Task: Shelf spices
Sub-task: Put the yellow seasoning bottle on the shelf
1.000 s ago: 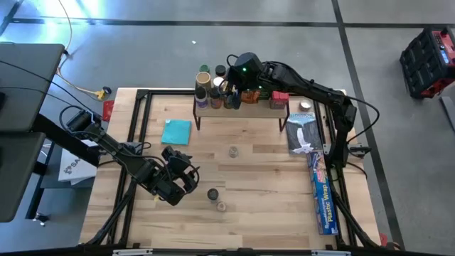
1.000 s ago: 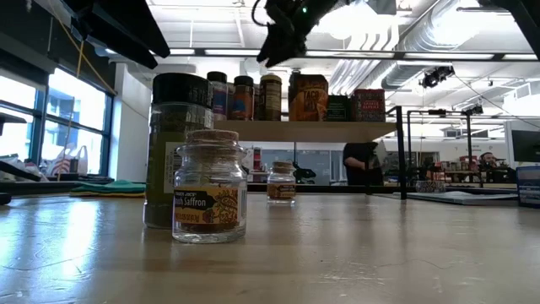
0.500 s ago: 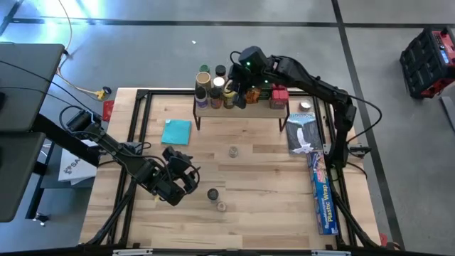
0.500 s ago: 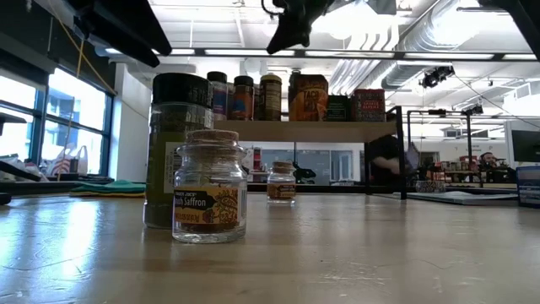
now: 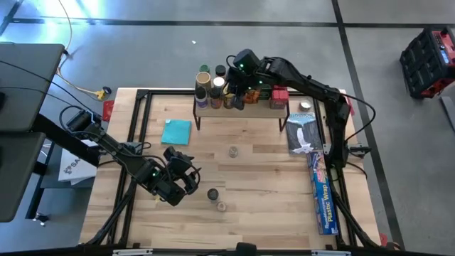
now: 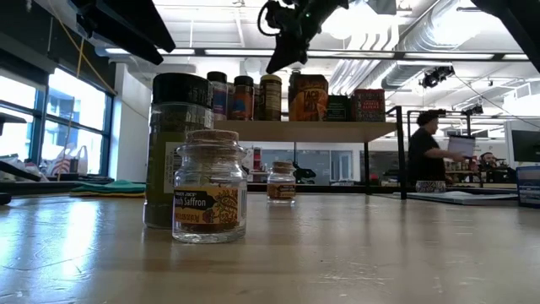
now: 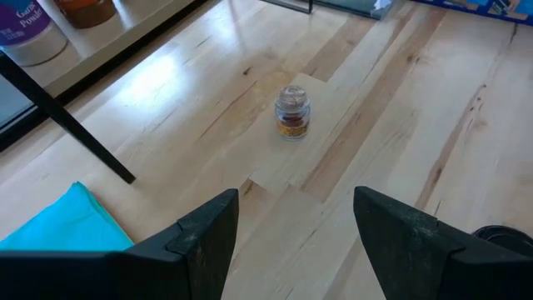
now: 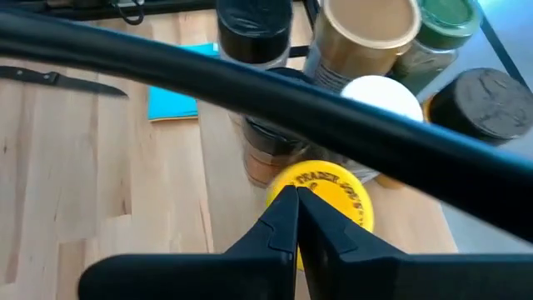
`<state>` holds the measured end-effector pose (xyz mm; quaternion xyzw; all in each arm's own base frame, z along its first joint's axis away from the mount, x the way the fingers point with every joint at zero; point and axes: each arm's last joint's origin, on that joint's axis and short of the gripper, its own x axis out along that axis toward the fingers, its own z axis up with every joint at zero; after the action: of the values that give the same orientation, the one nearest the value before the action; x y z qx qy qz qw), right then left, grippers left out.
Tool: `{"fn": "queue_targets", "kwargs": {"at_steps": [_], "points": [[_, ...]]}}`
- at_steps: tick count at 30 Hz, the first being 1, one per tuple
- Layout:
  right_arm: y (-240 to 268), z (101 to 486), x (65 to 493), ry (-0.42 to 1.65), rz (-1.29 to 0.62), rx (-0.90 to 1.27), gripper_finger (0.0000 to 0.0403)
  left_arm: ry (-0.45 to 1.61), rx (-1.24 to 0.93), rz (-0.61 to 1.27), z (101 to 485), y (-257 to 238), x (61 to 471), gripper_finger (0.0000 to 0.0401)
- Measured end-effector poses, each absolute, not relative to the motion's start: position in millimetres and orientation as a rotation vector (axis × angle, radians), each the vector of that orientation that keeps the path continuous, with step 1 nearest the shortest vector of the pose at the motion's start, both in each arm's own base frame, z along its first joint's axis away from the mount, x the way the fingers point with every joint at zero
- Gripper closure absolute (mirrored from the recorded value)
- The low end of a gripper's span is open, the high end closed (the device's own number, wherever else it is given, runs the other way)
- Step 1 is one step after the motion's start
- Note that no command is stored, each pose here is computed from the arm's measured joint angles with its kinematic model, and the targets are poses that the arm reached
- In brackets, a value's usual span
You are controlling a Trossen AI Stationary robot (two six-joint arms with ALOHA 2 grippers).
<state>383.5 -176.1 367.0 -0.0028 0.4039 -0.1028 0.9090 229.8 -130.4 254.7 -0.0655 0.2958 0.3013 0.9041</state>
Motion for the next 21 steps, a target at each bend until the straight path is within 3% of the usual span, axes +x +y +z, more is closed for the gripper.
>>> {"fn": "queue_targets", "kwargs": {"at_steps": [21], "points": [[-193.2,360.5,376.7,0.904,-0.35,-0.027,0.0403,0.615,-0.137,0.62,254.6,-130.6,229.9,0.0167]]}}
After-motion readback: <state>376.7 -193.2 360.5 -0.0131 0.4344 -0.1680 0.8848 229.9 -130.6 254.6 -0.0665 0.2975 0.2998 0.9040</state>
